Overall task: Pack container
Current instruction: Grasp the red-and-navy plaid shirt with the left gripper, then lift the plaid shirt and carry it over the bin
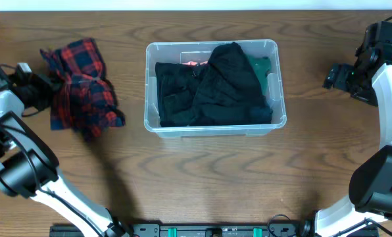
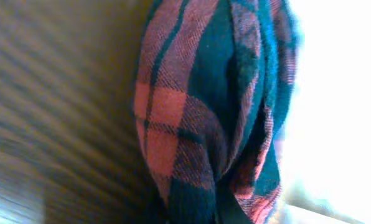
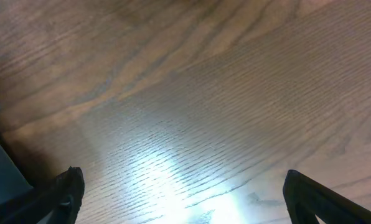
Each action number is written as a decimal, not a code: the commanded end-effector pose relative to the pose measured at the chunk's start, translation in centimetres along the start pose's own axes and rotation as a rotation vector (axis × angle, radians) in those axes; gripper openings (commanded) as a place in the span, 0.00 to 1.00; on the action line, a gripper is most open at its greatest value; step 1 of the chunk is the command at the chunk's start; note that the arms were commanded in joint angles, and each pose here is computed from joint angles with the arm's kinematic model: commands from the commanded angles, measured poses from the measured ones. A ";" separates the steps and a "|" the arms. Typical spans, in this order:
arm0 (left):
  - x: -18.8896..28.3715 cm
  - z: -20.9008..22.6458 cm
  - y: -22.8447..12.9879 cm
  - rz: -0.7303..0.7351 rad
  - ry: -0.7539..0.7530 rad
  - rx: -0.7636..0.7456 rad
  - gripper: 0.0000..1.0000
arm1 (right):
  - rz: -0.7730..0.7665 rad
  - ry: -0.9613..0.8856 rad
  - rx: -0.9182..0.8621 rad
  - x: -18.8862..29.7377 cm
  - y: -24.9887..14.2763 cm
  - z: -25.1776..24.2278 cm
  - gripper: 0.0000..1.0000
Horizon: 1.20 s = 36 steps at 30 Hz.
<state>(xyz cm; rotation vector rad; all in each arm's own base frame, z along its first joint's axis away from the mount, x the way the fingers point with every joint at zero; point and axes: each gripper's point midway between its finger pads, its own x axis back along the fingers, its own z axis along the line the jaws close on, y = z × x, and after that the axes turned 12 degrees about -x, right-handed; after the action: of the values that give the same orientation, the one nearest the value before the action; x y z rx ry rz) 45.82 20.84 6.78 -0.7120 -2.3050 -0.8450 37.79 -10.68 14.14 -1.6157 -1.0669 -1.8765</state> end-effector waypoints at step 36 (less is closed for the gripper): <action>17.1 -40.0 -16.1 -0.109 -0.534 -1.087 0.06 | 0.006 -0.004 -0.011 -0.3 0.0 0.0 0.99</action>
<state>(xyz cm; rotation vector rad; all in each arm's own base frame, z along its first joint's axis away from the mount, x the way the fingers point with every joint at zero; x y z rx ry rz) 38.13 -12.04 35.66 -1.2865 -2.3111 -1.8471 37.79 -10.69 14.14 -1.6161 -1.0672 -1.8764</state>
